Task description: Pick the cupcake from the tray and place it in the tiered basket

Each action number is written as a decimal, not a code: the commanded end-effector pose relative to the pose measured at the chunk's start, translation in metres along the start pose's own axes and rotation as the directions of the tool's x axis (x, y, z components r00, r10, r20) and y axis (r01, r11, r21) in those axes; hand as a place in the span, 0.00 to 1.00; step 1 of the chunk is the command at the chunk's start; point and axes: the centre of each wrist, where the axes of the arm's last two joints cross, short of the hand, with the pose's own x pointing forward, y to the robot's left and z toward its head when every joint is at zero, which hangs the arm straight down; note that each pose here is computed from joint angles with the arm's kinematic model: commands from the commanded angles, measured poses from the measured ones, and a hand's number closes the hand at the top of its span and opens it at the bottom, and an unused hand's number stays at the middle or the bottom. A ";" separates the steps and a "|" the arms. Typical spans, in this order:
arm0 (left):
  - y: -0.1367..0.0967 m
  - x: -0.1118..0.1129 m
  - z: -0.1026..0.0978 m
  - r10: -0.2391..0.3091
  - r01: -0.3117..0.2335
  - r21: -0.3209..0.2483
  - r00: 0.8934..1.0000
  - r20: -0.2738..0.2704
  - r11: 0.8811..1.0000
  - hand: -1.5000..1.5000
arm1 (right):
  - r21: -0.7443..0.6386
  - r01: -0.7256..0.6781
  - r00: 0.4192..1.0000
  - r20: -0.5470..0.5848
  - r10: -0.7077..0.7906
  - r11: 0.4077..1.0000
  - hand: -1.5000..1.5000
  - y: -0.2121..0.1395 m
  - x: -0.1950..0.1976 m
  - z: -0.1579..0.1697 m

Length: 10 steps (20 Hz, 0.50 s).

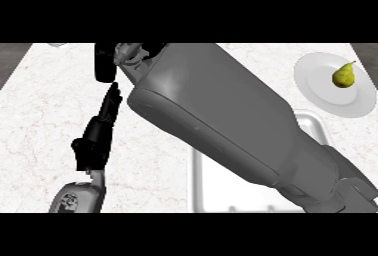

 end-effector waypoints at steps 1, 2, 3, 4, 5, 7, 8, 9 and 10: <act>0.002 -0.007 0.003 0.024 -0.024 0.008 1.000 -0.003 1.000 0.50 | 0.005 -0.031 0.994 -0.109 0.031 1.000 1.00 -0.001 -0.003 -0.025; 0.003 -0.002 0.012 -0.009 0.009 0.012 1.000 0.001 1.000 0.50 | -0.014 -0.047 0.994 -0.103 0.045 0.999 1.00 0.018 -0.003 -0.019; -0.013 0.002 0.001 0.006 -0.006 0.000 1.000 0.002 1.000 0.50 | -0.008 -0.049 0.993 -0.105 0.048 0.999 1.00 0.019 -0.003 -0.032; -0.002 -0.008 -0.002 0.014 -0.014 -0.003 1.000 0.012 1.000 0.50 | 0.001 -0.056 0.992 -0.113 0.056 0.998 1.00 0.028 -0.007 -0.031; -0.010 0.009 -0.006 0.010 -0.010 -0.016 1.000 0.003 1.000 0.50 | -0.002 -0.050 0.992 -0.116 0.050 0.999 1.00 0.013 -0.020 -0.050; -0.001 0.004 0.006 -0.017 0.017 0.007 1.000 0.013 1.000 0.50 | 0.036 -0.014 0.990 -0.136 0.019 0.999 1.00 0.035 -0.022 -0.049; -0.004 0.004 0.005 0.009 -0.009 -0.002 1.000 -0.012 1.000 0.50 | 0.039 0.127 0.962 -0.247 -0.114 0.991 1.00 0.040 -0.033 -0.051; -0.003 0.003 -0.003 -0.010 0.010 0.003 1.000 0.011 1.000 0.50 | -0.012 0.239 0.935 -0.267 -0.234 0.971 0.00 0.030 -0.038 -0.054; -0.012 0.000 0.000 -0.005 0.005 0.009 1.000 0.010 1.000 0.50 | 0.012 0.233 0.938 -0.265 -0.222 0.972 0.00 0.034 -0.046 -0.062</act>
